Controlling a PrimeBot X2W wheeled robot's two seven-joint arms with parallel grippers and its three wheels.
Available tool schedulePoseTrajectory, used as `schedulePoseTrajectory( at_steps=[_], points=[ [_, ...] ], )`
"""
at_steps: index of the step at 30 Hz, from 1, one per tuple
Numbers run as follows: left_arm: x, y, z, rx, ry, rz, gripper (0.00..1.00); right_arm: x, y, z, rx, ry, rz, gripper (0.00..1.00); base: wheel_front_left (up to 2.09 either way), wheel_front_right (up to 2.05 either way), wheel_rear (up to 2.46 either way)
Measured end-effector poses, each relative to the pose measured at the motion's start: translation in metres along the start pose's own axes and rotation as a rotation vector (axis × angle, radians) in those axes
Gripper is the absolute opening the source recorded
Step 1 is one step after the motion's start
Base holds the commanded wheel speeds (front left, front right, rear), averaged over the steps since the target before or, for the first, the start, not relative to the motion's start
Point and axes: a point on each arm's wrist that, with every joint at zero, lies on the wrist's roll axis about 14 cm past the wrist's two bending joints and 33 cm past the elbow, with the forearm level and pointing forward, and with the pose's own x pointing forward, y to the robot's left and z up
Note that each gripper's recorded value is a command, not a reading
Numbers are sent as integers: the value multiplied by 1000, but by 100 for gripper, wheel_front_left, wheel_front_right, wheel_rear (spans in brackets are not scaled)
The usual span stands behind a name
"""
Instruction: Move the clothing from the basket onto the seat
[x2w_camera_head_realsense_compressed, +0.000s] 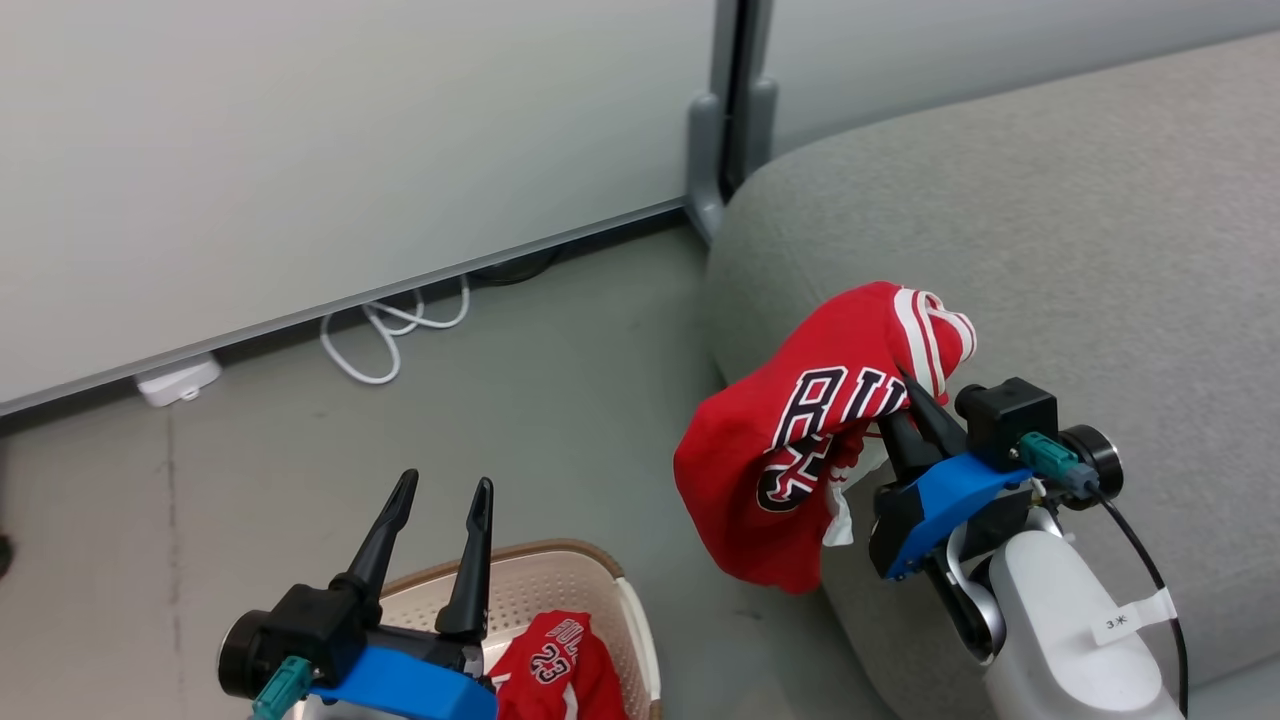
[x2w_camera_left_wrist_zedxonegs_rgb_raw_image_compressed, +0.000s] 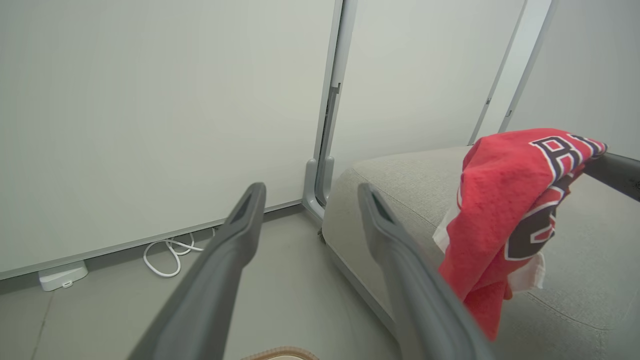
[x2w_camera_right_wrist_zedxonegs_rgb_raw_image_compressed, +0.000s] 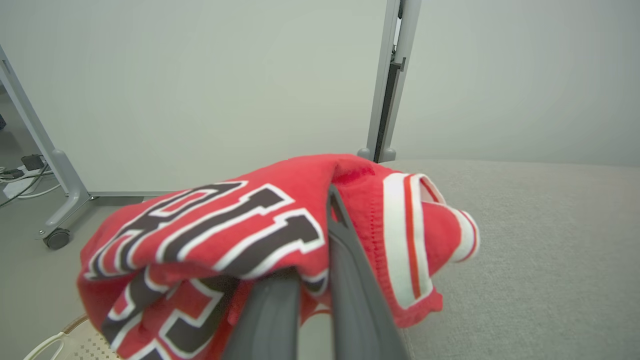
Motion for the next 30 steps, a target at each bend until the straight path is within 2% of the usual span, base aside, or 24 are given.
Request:
schedulePoseTrajectory(
  at_steps=[18, 30],
  points=[
    [43, -71, -22, -16, 55, -264, 100, -60, -73, -13, 15, 30, -225, 0, 0, 0, 0],
    [49, -75, -32, -21, 75, -296, 100, -63, -87, -20, 26, 47, -270, 0, 0, 0, 0]
  ],
)
